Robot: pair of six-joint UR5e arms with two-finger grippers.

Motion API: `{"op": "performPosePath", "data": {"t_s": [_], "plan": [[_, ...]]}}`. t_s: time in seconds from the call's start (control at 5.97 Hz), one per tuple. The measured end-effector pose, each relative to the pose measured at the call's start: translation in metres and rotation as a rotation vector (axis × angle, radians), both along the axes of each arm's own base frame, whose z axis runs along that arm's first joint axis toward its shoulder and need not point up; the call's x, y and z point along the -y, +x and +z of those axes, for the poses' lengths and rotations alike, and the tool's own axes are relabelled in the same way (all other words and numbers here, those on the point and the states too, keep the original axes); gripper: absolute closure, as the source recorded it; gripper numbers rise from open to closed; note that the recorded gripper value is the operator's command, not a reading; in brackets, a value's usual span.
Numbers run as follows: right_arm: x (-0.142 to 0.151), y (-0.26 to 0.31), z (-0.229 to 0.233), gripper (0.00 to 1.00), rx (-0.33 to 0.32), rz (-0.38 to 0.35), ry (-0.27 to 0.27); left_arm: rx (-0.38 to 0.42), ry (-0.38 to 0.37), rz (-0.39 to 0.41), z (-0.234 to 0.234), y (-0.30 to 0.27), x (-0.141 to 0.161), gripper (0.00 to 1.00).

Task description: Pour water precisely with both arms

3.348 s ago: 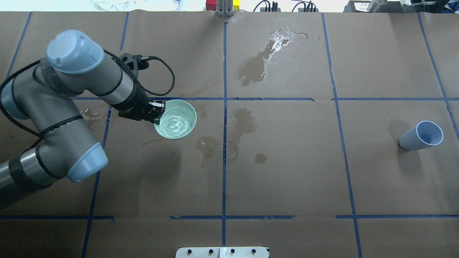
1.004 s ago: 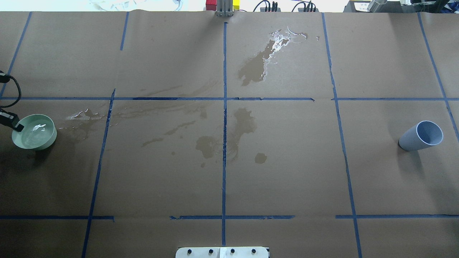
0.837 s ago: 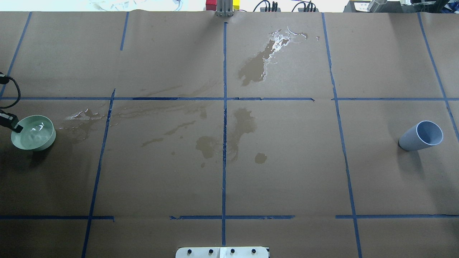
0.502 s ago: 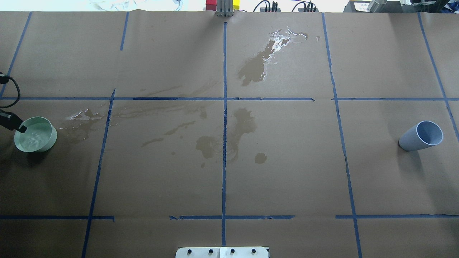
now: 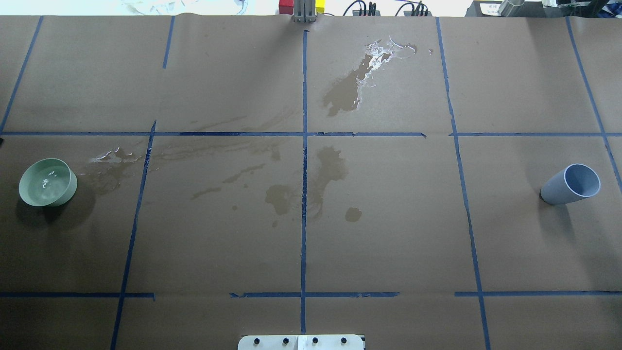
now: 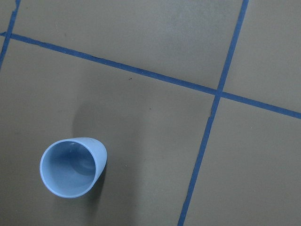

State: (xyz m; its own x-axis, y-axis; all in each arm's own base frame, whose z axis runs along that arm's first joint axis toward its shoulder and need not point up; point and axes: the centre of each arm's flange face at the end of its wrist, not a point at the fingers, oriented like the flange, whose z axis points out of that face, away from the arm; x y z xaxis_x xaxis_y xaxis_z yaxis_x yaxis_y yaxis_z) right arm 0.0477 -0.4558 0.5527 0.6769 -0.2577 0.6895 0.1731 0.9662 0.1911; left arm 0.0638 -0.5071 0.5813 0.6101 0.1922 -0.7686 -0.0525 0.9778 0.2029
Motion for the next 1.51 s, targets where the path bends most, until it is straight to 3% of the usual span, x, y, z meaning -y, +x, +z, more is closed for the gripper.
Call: {"op": "performPosePath", "data": {"t_s": [0.33,0.67,1.0,1.51], "plan": [[-0.007,0.011,0.010,0.00,0.016,0.028,-0.057,0.041,0.030,-0.027,0.007,-0.062,-0.003,0.00],[-0.016,0.013,0.039,0.00,0.015,0.037,-0.110,0.078,-0.042,-0.027,0.023,-0.101,-0.011,0.00],[-0.038,0.013,0.055,0.00,0.026,0.039,-0.118,0.100,-0.037,0.011,0.035,-0.115,-0.015,0.00],[-0.067,0.015,0.061,0.00,0.026,0.041,-0.114,0.144,-0.135,0.017,0.059,-0.130,-0.033,0.00]]}}
